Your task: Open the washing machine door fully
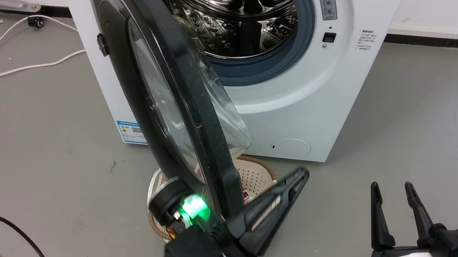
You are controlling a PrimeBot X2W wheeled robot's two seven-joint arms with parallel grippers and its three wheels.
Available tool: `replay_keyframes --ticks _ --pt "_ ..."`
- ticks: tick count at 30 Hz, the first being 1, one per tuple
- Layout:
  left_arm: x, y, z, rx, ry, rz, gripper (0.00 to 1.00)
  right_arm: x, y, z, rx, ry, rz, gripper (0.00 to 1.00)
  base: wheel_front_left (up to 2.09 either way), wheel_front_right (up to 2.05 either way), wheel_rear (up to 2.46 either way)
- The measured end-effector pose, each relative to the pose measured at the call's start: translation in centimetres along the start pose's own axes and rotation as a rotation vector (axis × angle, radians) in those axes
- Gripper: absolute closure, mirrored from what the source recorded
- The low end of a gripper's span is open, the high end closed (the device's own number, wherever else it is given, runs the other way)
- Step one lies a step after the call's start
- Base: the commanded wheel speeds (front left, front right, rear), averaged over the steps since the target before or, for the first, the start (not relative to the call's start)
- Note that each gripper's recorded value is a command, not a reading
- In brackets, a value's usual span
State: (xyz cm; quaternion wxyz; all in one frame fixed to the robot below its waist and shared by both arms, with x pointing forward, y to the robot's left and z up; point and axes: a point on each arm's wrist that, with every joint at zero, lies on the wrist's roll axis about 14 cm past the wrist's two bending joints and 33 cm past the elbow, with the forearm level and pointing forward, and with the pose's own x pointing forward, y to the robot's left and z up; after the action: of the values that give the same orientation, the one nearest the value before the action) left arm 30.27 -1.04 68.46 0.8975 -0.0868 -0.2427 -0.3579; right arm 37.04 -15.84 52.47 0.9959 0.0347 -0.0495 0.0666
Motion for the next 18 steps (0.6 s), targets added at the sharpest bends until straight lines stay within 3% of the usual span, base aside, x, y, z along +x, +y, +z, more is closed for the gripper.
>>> replay_keyframes --ticks 10,18 --pt "-4.7 -0.8 -8.9 -0.139 0.371 0.044 1.00 0.5 0.5 -0.9 0.006 0.026 0.017 0.00 0.00 0.00 0.00" --pt "-5.9 0.8 -12.4 -0.137 0.435 0.115 1.00 1.0 0.9 -1.3 0.012 0.036 0.029 0.00 0.00 0.00 0.00"
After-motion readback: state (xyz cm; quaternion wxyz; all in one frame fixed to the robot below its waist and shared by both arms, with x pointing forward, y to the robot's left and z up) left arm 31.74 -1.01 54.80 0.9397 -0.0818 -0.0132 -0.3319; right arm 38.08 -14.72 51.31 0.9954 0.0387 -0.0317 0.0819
